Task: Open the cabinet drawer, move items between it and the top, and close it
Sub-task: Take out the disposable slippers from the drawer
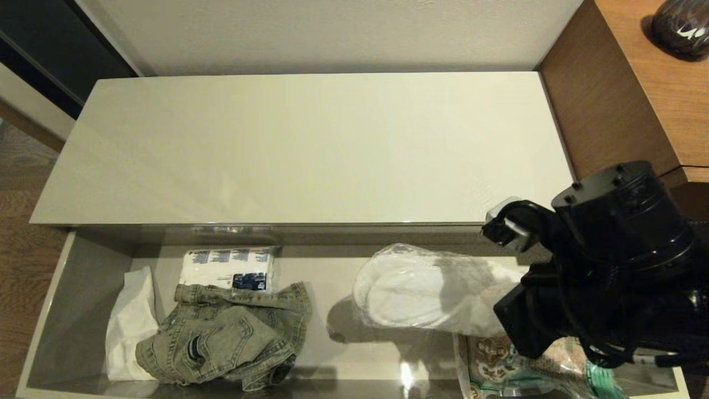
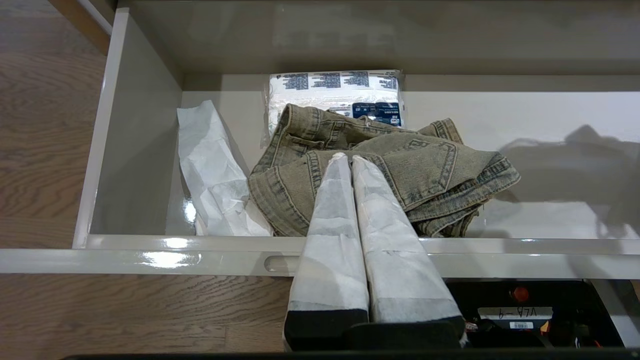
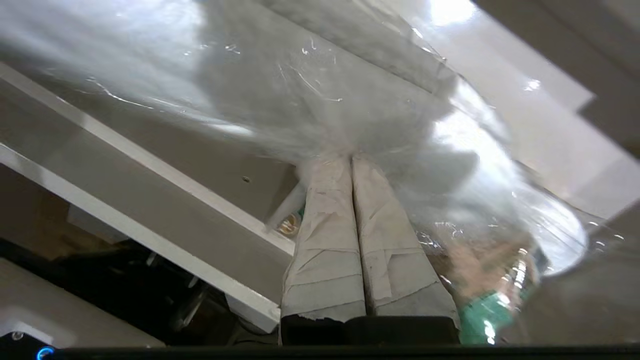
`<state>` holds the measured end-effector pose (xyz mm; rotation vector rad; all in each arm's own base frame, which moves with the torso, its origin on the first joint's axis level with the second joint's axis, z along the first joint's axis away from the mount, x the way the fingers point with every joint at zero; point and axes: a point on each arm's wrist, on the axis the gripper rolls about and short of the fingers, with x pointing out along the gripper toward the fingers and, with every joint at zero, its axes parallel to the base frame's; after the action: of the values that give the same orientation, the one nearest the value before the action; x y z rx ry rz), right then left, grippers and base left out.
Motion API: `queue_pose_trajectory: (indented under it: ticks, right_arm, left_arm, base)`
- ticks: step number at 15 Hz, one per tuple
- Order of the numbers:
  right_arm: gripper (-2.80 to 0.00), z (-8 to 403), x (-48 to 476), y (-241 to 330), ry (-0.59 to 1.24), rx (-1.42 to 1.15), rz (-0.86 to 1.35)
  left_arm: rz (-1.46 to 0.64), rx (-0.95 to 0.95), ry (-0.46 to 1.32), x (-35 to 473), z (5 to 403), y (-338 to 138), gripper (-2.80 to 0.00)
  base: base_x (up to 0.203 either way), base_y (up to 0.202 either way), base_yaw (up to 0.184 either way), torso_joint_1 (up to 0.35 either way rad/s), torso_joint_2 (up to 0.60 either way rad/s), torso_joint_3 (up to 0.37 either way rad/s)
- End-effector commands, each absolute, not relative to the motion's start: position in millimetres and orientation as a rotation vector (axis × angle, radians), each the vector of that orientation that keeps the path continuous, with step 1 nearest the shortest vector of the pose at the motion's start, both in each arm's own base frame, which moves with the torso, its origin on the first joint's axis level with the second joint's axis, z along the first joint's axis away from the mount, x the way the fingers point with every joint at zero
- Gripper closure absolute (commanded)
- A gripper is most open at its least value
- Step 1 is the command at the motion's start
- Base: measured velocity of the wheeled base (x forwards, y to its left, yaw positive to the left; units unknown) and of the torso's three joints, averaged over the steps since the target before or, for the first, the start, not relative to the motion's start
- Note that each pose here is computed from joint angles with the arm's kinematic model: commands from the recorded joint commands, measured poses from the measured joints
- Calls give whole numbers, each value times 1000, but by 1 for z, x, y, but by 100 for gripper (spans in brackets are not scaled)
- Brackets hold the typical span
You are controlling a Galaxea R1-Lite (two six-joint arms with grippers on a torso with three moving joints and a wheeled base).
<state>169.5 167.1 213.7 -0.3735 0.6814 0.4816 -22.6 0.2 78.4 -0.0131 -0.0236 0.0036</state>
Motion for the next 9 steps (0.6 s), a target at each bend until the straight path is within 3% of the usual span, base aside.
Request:
queue_pose_trajectory:
  ticks: [1,6,9]
  right_arm:
    - [0,239,164,160,599,-341,447]
    - [0,280,175,144,554,-312,360]
    - [0,274,179,138,590,-352,346]
  left_arm:
    - [4,-14,-23,-22,78,0,0]
    - [4,-14,-23,-22,78,0,0]
    - [4,-14,-23,-22,78,0,0]
  base:
    - [0,0,0,0,0,0]
    - [0,0,0,0,0,0]
    - [0,0,0,0,0,0]
